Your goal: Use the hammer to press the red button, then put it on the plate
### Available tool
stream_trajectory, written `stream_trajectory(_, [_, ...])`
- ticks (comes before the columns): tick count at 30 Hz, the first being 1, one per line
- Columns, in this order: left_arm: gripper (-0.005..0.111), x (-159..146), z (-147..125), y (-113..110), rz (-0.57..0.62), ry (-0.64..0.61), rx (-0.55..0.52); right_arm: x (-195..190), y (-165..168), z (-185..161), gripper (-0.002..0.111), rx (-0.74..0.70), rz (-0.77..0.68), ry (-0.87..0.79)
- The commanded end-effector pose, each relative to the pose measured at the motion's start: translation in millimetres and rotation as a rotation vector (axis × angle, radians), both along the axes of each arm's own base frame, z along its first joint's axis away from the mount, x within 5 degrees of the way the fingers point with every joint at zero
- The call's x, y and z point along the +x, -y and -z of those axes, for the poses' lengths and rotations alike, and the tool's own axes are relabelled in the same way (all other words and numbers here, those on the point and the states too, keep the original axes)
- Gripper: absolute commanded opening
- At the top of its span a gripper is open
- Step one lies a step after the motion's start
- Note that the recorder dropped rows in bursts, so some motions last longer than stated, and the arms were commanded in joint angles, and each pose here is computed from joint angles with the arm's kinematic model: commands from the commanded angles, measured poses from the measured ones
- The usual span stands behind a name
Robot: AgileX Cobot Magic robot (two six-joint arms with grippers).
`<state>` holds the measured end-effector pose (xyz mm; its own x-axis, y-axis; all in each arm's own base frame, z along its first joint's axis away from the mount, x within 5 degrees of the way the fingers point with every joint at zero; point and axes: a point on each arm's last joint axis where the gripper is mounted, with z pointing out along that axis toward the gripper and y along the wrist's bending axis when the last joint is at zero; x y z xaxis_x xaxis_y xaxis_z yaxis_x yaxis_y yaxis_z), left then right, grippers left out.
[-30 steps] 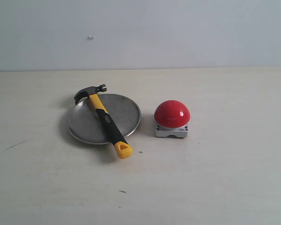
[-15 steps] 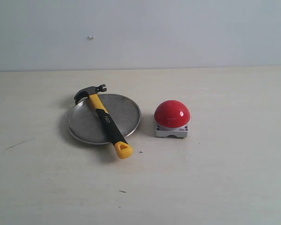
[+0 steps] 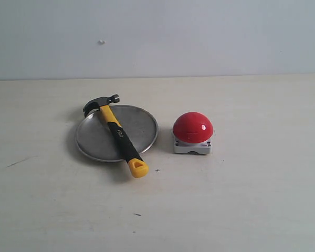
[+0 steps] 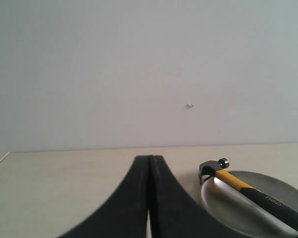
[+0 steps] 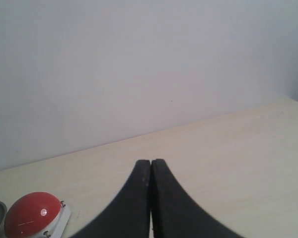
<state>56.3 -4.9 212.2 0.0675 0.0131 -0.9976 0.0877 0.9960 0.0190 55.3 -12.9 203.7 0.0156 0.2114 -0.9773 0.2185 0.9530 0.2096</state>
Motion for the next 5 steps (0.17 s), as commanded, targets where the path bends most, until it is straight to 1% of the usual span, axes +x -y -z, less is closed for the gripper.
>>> stream_trajectory(1, [0.0,-0.3,0.8,-0.1,-0.002,0.001,-0.003,-0.4,0.1,-0.2,0.0,-0.008,0.004,0.015])
stream_trajectory(5, [0.0,-0.3,0.8,-0.1,-0.002,0.001,-0.003,-0.4,0.1,-0.2,0.0,-0.008,0.004,0.015])
